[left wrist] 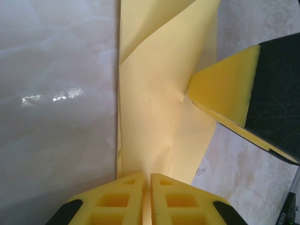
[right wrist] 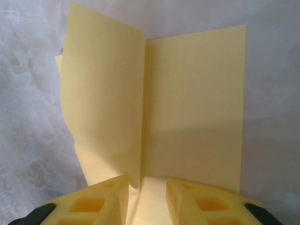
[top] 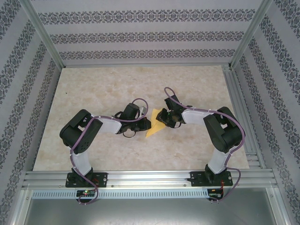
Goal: Fold a paper plane with a square sheet of paper (pick it up from the middle)
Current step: Fourth fold the wing at the center of the table.
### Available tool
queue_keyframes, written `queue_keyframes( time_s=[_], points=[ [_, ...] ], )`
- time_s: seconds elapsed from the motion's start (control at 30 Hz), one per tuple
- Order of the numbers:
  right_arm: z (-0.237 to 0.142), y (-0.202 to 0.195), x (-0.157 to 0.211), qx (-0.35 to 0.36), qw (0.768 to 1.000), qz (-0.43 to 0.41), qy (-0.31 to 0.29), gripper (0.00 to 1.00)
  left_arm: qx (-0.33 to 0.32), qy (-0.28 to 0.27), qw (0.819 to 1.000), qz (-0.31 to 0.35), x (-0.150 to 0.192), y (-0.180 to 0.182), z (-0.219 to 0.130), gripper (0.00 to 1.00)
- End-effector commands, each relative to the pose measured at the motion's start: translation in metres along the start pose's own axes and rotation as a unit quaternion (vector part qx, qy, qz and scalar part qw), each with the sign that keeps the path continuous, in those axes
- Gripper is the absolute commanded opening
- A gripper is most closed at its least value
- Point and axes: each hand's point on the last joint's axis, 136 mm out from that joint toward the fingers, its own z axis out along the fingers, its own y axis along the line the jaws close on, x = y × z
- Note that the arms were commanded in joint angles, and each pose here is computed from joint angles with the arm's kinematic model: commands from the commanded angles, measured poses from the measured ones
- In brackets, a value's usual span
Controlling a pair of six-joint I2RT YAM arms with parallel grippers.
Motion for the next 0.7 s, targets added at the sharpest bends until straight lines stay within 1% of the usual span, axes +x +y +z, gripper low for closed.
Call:
queue_keyframes(
  time_s=[0.0,0.3,0.37,0.4,0.5,0.57,0.67],
  points=[
    [0.017,-0.089,0.033,0.156,0.986,0.028,0.042,0.3,-0.013,0.01,1.0,0.01,0.004,0.003,0.004,0.13],
    [0.017,-0.094,0.034,0.165,0.985,0.03,0.041,0.29,-0.018,0.018,1.0,0.01,0.007,0.006,0.006,0.12],
    [0.017,-0.094,0.034,0.167,0.985,0.03,0.041,0.28,-0.015,0.02,1.0,0.012,0.007,0.004,0.005,0.12],
    [0.017,-0.095,0.034,0.167,0.985,0.031,0.041,0.26,-0.016,0.022,1.0,0.013,0.007,0.004,0.005,0.12],
    [0.017,-0.094,0.034,0.166,0.985,0.031,0.041,0.25,-0.018,0.027,0.999,0.017,0.008,0.005,0.006,0.12],
    [0.017,-0.089,0.032,0.156,0.987,0.027,0.038,0.26,-0.022,0.032,0.999,0.018,0.01,0.007,0.006,0.12],
    [0.015,-0.073,0.026,0.121,0.992,0.02,0.029,0.28,-0.033,0.037,0.999,0.02,0.013,0.012,0.006,0.11]
  ],
)
